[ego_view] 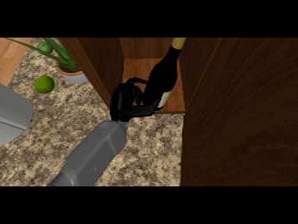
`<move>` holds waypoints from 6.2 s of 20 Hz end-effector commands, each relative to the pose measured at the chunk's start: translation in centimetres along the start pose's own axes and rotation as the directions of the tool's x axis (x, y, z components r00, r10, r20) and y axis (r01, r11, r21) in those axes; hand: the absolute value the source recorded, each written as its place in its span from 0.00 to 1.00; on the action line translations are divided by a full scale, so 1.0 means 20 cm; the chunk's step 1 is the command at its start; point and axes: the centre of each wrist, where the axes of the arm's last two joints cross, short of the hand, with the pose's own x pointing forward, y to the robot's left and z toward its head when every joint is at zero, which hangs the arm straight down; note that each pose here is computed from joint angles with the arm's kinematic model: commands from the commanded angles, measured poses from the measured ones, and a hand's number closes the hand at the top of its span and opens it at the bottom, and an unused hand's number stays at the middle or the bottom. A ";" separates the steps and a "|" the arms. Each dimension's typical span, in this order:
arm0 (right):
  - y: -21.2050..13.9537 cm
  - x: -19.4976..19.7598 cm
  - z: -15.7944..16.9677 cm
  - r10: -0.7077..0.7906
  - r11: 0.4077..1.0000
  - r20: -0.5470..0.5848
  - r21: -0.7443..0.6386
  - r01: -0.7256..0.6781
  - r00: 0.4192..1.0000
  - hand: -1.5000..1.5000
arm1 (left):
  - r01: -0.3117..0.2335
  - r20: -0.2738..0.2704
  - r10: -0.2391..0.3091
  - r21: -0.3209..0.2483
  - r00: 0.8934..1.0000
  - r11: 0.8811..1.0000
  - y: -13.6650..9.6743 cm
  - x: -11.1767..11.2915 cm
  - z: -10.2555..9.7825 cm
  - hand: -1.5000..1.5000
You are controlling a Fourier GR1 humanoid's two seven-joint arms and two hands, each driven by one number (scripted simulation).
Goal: Pick up the wine, place it into the cabinet and close the cabinet
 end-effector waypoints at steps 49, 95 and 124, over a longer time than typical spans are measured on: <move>0.03 0.01 -0.02 0.031 1.000 -0.005 0.003 -0.031 1.000 0.00 | 0.036 0.197 -0.047 0.064 0.979 0.997 0.05 0.06 -0.14 0.00; 0.40 0.22 0.13 0.012 0.850 -0.108 0.524 0.047 0.994 1.00 | 0.034 0.244 -0.030 -0.011 0.969 0.999 0.58 0.96 1.06 0.00; 1.05 0.20 -0.76 0.180 0.901 -0.018 0.403 -0.157 0.984 1.00 | 0.061 0.242 -0.050 -0.041 0.969 0.997 1.07 1.34 1.15 0.00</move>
